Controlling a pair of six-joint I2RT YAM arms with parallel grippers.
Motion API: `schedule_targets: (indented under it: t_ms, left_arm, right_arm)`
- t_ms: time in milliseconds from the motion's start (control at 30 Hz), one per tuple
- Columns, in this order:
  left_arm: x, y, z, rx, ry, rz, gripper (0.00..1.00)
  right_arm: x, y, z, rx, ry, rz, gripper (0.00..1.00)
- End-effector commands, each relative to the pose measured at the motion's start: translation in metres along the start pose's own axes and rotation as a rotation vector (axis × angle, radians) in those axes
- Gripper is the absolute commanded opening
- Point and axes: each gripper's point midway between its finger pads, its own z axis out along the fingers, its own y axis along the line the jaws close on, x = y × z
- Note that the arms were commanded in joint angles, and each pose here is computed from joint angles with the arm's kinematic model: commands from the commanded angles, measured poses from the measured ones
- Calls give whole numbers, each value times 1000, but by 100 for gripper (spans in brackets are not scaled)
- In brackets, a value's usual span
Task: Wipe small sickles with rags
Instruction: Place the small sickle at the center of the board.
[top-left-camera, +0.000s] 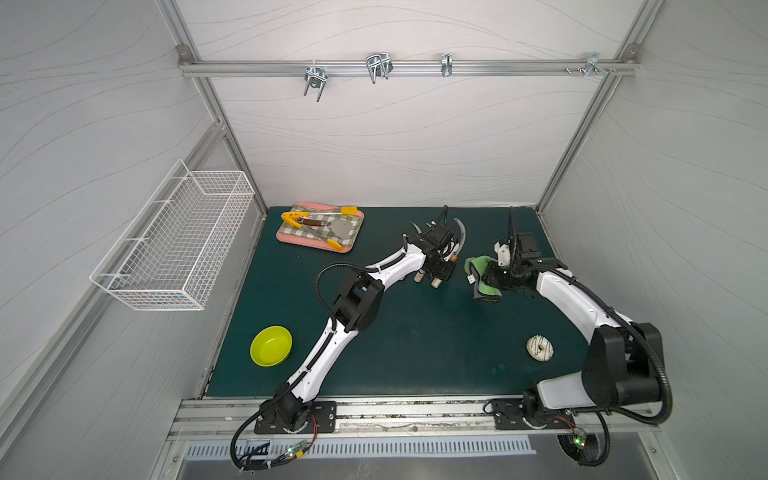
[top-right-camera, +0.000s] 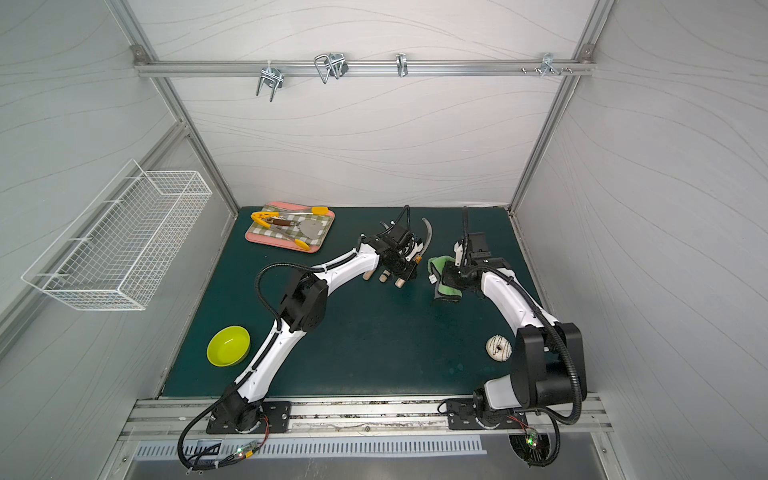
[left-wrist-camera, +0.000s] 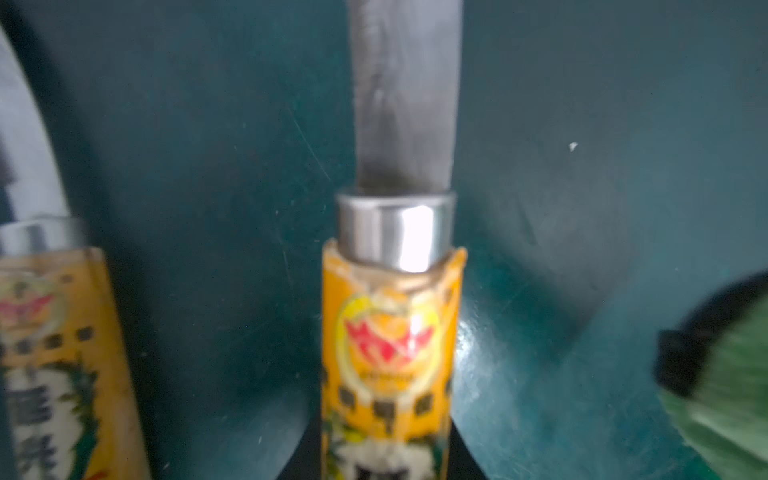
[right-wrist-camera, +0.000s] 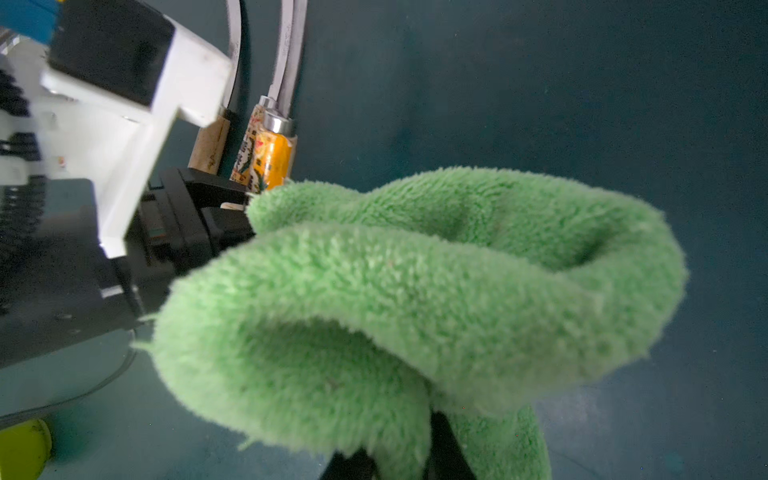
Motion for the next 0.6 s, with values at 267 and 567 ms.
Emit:
schedule_targets:
  t_ms: [267, 567]
  left_arm:
    - [-8, 4, 5, -25, -2, 6, 36]
    - [-20, 4, -8, -24, -41, -10, 39]
  right_arm:
    - [6, -3, 5, -9, 26, 5, 17]
    - [9, -2, 9, -20, 38, 8, 17]
